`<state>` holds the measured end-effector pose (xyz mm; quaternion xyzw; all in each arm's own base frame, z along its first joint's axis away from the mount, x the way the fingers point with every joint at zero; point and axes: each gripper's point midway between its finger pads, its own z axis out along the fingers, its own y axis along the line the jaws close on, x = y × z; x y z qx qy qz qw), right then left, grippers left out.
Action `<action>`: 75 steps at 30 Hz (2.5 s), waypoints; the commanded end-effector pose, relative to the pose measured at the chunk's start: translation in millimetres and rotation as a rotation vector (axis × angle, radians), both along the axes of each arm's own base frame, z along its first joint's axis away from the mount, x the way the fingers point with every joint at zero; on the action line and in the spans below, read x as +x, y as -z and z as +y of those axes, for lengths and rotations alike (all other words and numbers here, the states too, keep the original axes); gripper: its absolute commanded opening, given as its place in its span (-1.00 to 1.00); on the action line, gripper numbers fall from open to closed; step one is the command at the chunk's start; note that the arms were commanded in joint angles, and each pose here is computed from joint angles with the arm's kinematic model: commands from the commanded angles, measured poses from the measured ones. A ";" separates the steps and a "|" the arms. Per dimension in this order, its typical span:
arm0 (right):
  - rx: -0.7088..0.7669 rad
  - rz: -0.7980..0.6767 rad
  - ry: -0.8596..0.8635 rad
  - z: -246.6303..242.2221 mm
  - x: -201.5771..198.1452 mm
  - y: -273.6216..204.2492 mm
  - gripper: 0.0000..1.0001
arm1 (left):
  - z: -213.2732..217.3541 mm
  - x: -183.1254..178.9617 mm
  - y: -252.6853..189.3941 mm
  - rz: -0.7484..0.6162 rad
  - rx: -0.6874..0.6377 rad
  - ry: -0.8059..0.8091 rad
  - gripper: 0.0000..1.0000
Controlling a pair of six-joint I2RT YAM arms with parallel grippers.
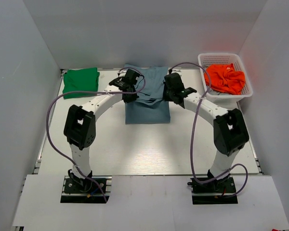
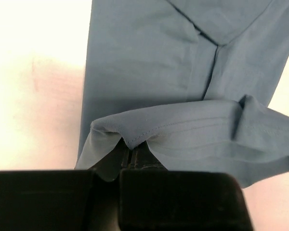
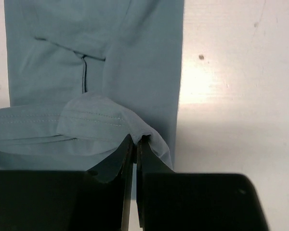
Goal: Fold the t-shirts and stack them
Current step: Fold the folded rectangular tshirt in 1/3 of the way, then grab one side of the 2/3 rectangular tshirt with both arms, then fold the long partially folded tshirt into a neat square
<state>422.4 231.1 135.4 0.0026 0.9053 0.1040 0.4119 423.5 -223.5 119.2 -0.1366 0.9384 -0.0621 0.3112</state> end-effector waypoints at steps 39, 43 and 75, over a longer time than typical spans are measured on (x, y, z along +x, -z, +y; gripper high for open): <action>0.279 0.175 -0.110 -17.3 -50.5 73.9 0.68 | 39.0 -70.2 80.2 0.113 -0.211 0.129 0.69; 0.292 0.229 -0.131 -8.7 -51.3 87.2 0.29 | 39.7 -76.0 102.8 0.199 -0.190 0.123 0.09; 0.316 0.183 -0.352 -50.5 -203.2 -69.9 -1.00 | 20.6 -240.1 -57.4 0.076 -0.435 0.494 -1.00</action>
